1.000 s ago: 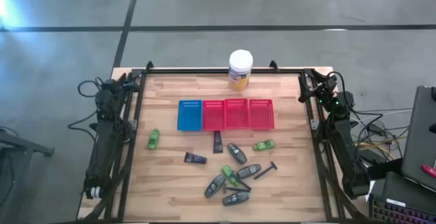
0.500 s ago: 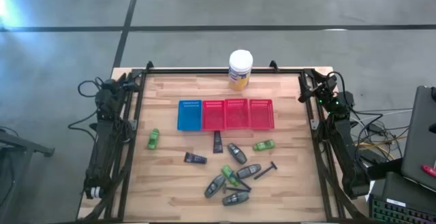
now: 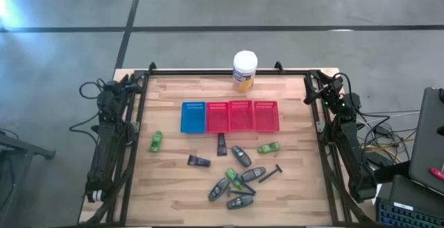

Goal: Pick & Place Travel size toiletries

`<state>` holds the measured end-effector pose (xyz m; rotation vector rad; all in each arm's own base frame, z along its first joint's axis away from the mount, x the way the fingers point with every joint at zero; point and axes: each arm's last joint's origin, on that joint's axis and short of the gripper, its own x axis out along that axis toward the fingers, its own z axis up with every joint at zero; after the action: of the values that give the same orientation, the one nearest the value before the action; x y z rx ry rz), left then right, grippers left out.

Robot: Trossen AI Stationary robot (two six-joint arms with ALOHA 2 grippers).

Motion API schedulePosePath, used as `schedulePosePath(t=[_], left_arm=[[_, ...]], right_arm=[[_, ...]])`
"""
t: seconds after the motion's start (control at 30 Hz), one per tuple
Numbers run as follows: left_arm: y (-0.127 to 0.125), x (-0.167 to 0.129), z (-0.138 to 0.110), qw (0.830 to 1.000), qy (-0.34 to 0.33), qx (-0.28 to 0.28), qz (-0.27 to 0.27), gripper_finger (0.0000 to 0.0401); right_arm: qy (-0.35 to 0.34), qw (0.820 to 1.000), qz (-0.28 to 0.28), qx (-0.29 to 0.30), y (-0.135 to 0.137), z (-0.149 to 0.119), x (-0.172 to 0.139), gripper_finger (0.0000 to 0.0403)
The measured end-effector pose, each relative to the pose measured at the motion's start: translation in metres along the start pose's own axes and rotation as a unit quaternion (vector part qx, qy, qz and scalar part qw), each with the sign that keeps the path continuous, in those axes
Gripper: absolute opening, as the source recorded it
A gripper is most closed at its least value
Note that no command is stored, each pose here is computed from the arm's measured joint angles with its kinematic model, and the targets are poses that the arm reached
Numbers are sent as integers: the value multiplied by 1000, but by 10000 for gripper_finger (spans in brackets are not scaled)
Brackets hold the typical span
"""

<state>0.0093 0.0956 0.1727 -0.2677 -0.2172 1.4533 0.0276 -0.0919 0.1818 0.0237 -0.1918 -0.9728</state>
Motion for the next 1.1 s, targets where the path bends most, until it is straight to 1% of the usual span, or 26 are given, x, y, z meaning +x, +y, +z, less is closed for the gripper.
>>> schedulePosePath(t=[0.47,0.5,0.53,0.57,0.6,0.67,0.7,0.77,0.83,0.9,1.0,1.03,1.1], left_arm=[[0,0,0,1000,0,0,0,142],[0,0,0,1000,0,0,0,142],[0,0,0,1000,0,0,0,142],[0,0,0,1000,0,0,0,142],[0,0,0,1000,0,0,0,142],[0,0,0,1000,0,0,0,142],[0,0,0,1000,0,0,0,142],[0,0,0,1000,0,0,0,142],[0,0,0,1000,0,0,0,142],[0,0,0,1000,0,0,0,142],[0,0,0,1000,0,0,0,142],[0,0,0,1000,1,0,0,142],[0,0,0,1000,1,0,0,142]], right_arm=[[0,1000,0,1,0,0,0,366],[0,1000,0,9,0,0,0,366],[-2,999,2,39,0,0,0,366],[-5,995,6,97,1,1,0,366],[-9,985,9,171,1,2,0,366],[-8,950,10,313,1,2,0,366],[-6,934,10,358,1,2,0,366],[-7,915,10,403,1,2,0,366],[-17,891,6,455,1,3,0,366],[-23,873,9,487,1,5,0,366],[-42,849,32,526,2,10,0,366],[-50,843,43,534,3,13,-1,366],[-77,839,69,534,6,20,-1,366]])
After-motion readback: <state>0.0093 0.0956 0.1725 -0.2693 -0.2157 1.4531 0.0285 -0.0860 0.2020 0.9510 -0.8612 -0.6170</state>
